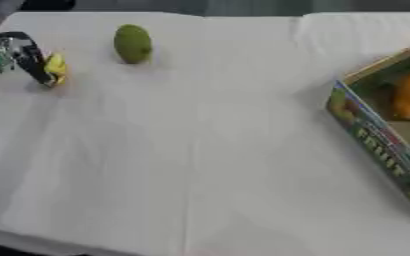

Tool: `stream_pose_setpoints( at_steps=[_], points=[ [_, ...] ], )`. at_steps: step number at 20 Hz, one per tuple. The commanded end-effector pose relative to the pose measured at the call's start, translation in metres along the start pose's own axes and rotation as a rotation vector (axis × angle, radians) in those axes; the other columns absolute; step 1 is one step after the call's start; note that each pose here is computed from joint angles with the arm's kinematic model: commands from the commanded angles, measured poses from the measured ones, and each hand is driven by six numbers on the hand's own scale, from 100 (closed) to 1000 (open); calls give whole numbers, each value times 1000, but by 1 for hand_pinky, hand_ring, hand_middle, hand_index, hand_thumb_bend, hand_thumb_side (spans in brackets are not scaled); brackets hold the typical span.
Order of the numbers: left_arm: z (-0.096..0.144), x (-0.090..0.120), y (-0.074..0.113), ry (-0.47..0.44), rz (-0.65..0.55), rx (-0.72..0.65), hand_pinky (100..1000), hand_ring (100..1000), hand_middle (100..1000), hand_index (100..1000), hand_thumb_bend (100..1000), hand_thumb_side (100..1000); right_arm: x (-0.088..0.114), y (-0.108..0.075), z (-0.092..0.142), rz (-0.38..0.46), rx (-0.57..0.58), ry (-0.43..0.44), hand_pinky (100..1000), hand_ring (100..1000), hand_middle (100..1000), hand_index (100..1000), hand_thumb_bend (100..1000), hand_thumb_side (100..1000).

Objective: Pick up the objects with one hand, pass them to the other hand, and then place them into the box on the other side of the table.

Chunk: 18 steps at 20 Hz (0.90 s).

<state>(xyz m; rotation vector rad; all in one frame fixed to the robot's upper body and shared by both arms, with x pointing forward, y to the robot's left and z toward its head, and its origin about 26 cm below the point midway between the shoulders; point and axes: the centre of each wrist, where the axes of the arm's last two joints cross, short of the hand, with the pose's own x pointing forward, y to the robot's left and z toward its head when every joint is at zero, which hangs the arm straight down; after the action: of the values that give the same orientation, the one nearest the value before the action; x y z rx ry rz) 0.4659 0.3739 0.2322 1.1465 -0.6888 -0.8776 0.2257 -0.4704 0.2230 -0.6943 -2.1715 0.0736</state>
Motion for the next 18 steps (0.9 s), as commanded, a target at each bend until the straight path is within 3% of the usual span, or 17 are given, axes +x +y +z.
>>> stream_pose_setpoints(
  at_steps=[1, 7, 18],
  points=[
    [2, -6, 12, 31, -3, 63, 707, 693, 616, 577, 190, 141, 6, -6, -4, 25, 2, -21, 837, 612, 704, 756, 100, 518],
    [17, -2, 30, -27, -9, 132, 675, 655, 588, 521, 208, 100, 6, -7, -4, 30, 7, -19, 837, 612, 704, 755, 100, 518],
    [73, 13, 64, -202, -94, 209, 649, 624, 562, 506, 218, 100, 10, -9, -7, 40, 27, -24, 837, 615, 707, 756, 100, 519]
  ],
)
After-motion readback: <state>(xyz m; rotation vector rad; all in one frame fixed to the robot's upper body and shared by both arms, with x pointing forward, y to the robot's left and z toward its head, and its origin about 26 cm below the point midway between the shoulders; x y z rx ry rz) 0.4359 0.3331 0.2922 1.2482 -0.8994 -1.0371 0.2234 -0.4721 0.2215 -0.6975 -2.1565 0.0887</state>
